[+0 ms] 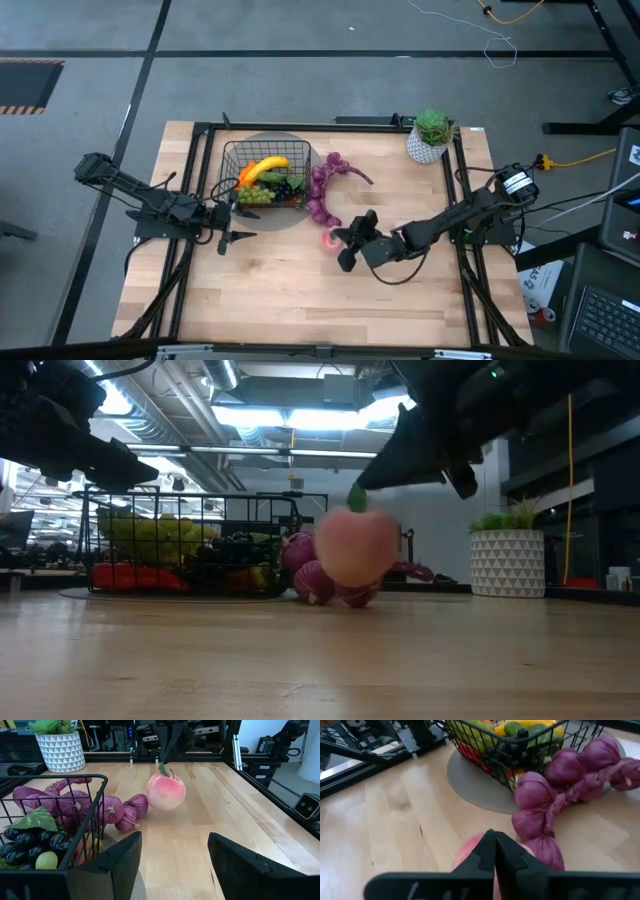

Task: Build produce basket
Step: Put the peach into the wire basket

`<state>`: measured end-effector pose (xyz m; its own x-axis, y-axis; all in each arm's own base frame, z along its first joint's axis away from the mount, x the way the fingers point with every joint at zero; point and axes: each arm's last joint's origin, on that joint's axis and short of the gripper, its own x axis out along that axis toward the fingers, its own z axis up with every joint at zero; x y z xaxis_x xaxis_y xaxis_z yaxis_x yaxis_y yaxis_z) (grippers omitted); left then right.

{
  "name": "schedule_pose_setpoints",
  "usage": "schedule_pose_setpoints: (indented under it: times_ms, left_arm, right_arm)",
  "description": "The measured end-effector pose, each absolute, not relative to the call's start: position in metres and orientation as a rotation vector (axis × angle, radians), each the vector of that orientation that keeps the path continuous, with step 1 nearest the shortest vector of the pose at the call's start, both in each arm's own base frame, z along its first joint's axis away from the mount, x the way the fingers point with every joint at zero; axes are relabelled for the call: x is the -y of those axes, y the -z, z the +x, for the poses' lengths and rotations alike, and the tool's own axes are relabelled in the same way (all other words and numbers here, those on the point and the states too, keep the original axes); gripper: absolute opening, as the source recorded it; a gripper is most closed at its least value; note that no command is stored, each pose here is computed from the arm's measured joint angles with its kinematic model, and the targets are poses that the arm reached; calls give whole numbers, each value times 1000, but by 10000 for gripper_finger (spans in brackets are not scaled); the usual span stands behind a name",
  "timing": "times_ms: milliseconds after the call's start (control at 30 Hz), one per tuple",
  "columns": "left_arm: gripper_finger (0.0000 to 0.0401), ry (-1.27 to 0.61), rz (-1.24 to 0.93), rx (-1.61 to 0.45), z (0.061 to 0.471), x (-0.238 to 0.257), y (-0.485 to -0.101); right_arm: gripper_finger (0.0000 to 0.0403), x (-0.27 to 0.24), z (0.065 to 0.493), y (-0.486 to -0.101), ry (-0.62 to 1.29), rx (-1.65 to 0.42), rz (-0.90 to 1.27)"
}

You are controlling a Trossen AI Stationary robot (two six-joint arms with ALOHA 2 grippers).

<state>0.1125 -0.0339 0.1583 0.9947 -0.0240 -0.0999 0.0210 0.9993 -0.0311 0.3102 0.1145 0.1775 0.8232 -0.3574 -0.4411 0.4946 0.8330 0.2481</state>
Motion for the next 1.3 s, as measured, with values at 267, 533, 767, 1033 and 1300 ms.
schedule_pose_setpoints:
  times_ms: [267,533,767,1033,1300]
  left_arm:
    - [225,23,-30,-100,113,34,-158]
    - [225,23,-30,-100,113,34,-158]
    - [225,23,-30,-100,113,34,-158]
    - [225,23,-30,-101,113,34,-158]
    - [225,23,-30,-100,113,34,-158]
  right_arm:
    - [0,-114,320,-192,466,-363,300]
    - [0,-99,348,-238,466,-286,151]
    - [0,-66,376,-294,422,-200,49]
    - [0,-16,390,-329,313,-63,103]
    - [0,18,390,-349,302,144,144]
